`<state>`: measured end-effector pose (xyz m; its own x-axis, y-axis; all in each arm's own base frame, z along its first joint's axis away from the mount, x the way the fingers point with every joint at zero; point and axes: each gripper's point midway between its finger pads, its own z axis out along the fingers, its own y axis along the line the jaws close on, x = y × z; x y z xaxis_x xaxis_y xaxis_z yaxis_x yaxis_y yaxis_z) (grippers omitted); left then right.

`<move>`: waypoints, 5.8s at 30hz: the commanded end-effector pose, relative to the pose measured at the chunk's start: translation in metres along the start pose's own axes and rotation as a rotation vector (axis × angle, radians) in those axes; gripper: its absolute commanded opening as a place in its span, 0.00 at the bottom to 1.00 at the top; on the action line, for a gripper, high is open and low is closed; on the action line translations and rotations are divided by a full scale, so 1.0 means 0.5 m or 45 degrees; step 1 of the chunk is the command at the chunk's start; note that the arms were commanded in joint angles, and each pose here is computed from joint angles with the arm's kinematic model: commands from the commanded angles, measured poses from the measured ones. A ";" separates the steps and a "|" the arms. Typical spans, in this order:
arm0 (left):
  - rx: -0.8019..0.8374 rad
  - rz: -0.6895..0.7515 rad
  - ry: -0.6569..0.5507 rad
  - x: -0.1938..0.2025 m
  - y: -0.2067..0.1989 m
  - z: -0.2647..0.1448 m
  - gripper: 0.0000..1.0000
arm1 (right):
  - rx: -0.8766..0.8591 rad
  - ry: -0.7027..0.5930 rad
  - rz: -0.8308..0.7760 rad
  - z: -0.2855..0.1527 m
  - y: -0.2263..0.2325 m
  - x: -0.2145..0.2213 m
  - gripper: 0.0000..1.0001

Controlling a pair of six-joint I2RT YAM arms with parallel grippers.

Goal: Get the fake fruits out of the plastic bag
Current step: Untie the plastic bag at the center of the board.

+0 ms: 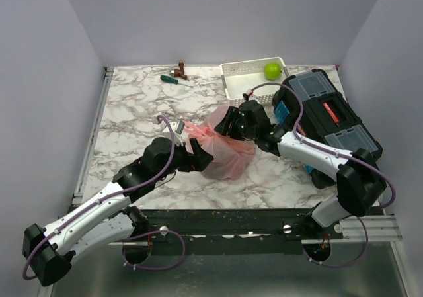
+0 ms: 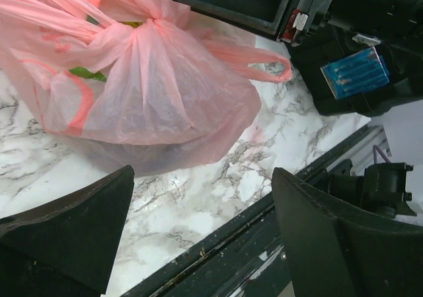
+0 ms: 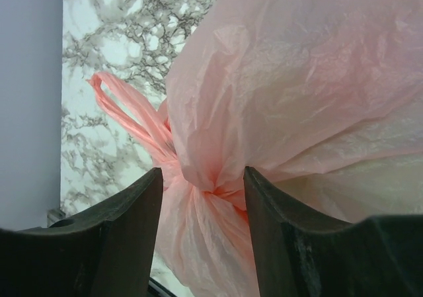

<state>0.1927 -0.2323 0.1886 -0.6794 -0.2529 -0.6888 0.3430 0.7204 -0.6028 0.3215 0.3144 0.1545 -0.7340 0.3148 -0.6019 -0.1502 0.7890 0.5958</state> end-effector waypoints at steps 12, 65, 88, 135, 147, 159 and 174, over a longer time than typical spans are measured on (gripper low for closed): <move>-0.099 0.030 0.052 -0.024 -0.001 0.032 0.82 | 0.469 -0.097 0.018 0.037 -0.056 0.018 0.56; -0.129 0.018 0.300 0.015 0.040 0.155 0.10 | 0.215 -0.194 -0.028 -0.038 0.041 -0.058 0.01; -0.155 -0.020 0.318 0.059 0.074 0.115 0.00 | 0.375 -0.316 -0.337 -0.105 -0.010 -0.196 0.03; 0.089 -0.169 0.425 0.117 0.019 0.146 0.00 | -0.026 -0.151 0.102 -0.104 -0.011 -0.018 0.46; 0.086 -0.177 0.460 0.124 0.014 0.152 0.00 | -0.036 -0.151 0.104 -0.061 0.006 -0.028 0.01; 0.011 -0.221 0.461 0.141 0.065 0.141 0.00 | -0.046 -0.247 -0.007 -0.117 -0.007 -0.114 0.01; -0.105 -0.192 0.370 0.135 0.108 0.105 0.00 | -0.311 -0.091 0.289 -0.147 -0.106 -0.206 0.01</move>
<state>0.2021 -0.2617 0.0991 -0.8868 -0.1554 -0.4353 0.2145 0.6958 -0.6855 0.3570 0.1998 0.2132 -0.6627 0.5205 -0.5384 -0.0941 0.6554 0.7494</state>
